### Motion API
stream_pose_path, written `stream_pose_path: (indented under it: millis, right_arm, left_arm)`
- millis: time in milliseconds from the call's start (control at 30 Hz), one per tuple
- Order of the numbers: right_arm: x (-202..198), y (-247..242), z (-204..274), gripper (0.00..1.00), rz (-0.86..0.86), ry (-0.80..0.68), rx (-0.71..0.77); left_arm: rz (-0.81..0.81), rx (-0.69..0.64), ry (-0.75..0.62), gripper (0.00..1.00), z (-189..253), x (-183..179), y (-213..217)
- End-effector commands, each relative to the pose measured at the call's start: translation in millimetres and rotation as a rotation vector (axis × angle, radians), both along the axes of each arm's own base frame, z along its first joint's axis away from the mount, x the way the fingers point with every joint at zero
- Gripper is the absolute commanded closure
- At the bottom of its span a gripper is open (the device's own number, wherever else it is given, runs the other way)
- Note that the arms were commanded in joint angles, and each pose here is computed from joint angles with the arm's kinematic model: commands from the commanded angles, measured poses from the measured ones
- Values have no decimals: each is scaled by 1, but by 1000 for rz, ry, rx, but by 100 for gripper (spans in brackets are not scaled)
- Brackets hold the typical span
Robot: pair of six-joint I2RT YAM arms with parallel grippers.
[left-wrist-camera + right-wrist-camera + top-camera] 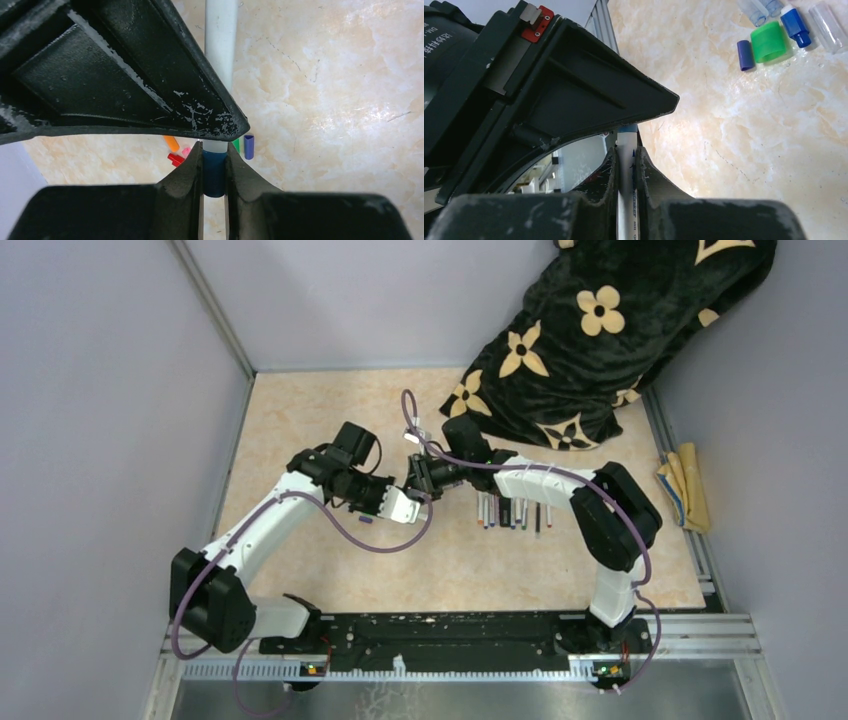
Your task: Open the pen caps
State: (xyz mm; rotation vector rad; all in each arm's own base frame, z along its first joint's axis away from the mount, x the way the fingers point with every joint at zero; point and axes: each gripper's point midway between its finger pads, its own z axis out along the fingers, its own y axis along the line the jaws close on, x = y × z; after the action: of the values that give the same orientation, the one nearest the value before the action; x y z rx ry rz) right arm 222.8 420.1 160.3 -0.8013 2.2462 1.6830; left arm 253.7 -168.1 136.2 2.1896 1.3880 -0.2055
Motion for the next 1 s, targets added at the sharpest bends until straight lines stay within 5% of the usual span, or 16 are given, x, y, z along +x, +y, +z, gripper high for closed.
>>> stream_pose_path:
  millis: [0,967]
  right_arm:
    - [-19,1,14,100,70,-9,54]
    - [-40,-115,-47,100,-77,-42,-231]
  left_arm:
    - [12,12,-50,100,1,10,0]
    - [117,289,-241,100,-11,76,61]
